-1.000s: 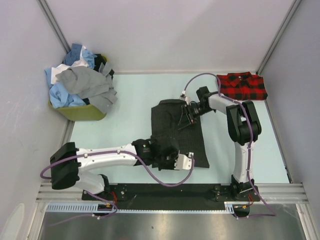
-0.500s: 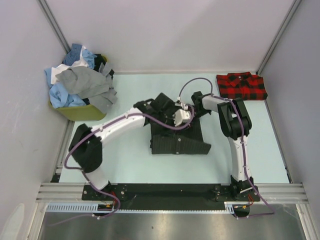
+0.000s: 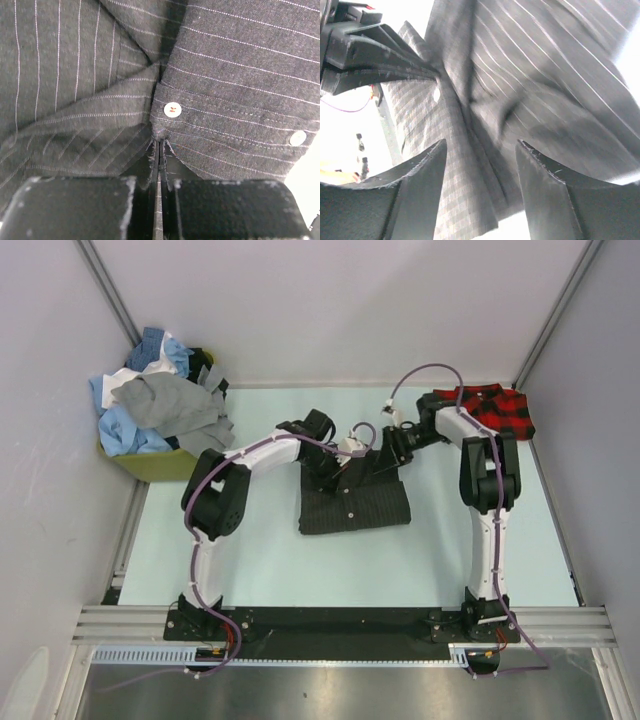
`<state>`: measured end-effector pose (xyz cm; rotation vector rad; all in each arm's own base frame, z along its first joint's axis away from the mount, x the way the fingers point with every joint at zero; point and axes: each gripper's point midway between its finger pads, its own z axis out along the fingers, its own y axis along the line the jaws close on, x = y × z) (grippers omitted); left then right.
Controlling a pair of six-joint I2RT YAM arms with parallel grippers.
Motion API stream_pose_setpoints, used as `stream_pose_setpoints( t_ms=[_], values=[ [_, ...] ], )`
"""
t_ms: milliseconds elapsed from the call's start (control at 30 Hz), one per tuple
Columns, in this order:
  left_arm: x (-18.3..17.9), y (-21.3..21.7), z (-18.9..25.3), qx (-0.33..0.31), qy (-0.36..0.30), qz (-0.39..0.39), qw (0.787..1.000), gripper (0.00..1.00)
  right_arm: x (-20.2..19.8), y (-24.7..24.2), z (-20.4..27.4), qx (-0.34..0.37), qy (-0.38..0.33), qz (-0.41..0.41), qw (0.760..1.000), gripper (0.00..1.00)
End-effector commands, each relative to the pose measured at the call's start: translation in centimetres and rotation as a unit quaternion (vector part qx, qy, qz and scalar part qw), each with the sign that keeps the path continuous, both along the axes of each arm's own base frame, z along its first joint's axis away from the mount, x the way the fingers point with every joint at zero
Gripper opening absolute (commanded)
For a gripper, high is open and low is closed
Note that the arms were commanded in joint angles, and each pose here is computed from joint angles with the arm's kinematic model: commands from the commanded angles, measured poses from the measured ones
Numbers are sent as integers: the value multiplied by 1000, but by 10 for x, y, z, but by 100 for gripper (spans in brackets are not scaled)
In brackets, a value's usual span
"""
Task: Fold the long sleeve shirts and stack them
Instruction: Fold the shirt
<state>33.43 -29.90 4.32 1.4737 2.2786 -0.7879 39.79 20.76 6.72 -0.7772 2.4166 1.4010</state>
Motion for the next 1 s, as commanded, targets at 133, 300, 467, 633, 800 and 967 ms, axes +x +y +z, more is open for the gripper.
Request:
stream_pose_setpoints(
  t_ms=[133, 300, 467, 633, 800, 967],
  values=[
    [16, -12, 18, -46, -15, -14, 999, 2, -18, -40, 35, 15, 14, -14, 1000, 81],
    [15, -13, 20, -50, -17, -18, 998, 2, -27, -42, 22, 12, 25, -15, 999, 91],
    [15, -9, 19, -41, -27, -19, 999, 2, -42, -40, 24, 17, 41, 0, 999, 83],
    [21, -5, 21, -41, -33, -7, 999, 1, -51, -41, 28, 19, 43, 6, 999, 47],
    [27, -1, 37, -66, -20, 26, 997, 2, -47, -43, 28, 15, 39, 3, 999, 0],
    [29, 14, 66, -99, 4, 65, 993, 30, -41, -42, 29, 18, 32, -1, 999, 0]
  ],
)
